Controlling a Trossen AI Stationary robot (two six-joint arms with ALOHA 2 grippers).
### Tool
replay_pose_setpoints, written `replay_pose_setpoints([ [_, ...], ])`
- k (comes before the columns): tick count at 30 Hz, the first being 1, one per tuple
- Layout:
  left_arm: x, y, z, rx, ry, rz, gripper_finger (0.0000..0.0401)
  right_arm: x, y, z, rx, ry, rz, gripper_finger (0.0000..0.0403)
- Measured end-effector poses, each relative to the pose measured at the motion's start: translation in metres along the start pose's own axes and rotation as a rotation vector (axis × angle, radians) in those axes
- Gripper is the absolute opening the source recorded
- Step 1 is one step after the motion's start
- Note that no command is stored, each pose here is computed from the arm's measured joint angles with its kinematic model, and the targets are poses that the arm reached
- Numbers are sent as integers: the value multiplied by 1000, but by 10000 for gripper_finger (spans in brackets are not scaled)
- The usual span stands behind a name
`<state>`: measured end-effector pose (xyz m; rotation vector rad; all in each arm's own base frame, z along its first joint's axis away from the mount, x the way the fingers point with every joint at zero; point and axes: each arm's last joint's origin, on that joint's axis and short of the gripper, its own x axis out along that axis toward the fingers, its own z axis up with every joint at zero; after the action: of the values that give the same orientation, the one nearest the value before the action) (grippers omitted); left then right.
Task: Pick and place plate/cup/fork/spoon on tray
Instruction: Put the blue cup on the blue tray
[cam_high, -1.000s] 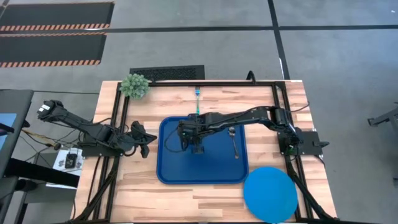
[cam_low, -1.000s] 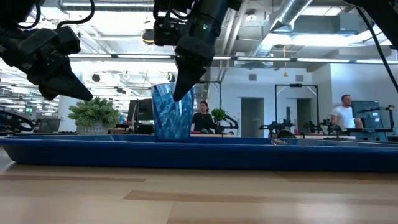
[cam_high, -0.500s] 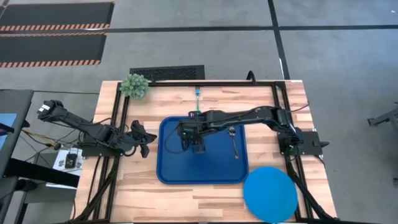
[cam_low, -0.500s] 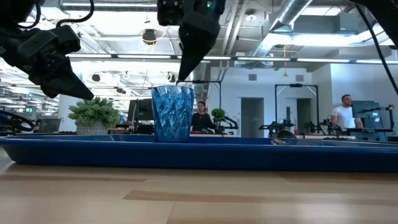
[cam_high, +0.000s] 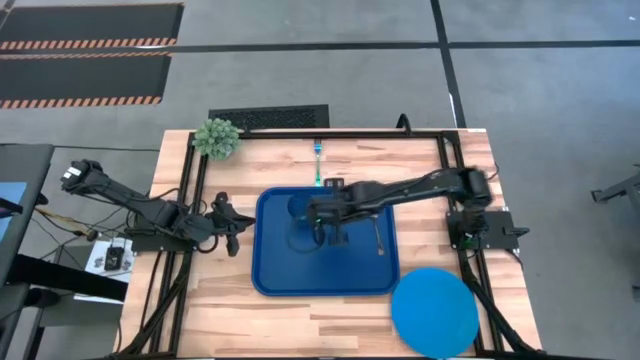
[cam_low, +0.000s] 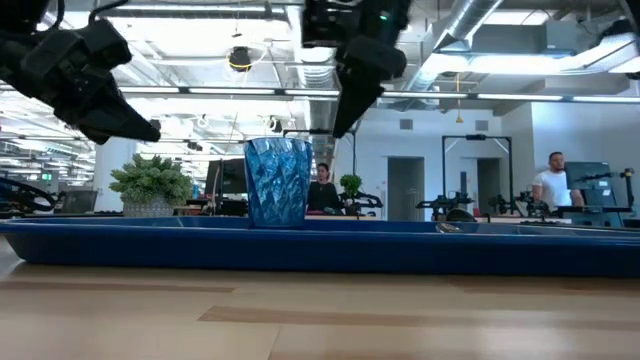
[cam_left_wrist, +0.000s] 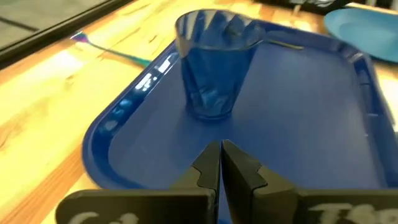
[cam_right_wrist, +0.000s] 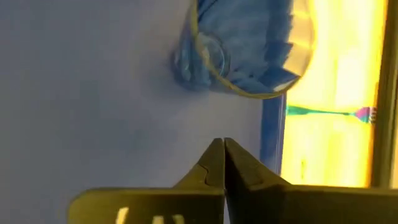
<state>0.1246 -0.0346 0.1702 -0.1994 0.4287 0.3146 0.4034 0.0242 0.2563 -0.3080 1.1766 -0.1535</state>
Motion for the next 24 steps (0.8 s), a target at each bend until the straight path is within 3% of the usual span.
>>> replay_pose_setpoints([
  [6, -2, -9, 8, 17, -29, -66, 0, -3, 5, -46, 121, -278, -9, 24],
  [11, 0, -21, 28, 62, -32, -64, 0, 0, 7, -87, 222, -558, -30, 6],
  [15, 5, -36, 47, 129, -8, -95, 0, 4, 4, -113, 287, -717, -55, 15],
  [19, 12, -52, 69, 162, 22, -159, 1, 5, 3, -131, 331, -781, -63, 19],
  [24, 25, -64, 98, 202, 60, -115, 25, 1, 2, -138, 358, -791, -56, 9],
])
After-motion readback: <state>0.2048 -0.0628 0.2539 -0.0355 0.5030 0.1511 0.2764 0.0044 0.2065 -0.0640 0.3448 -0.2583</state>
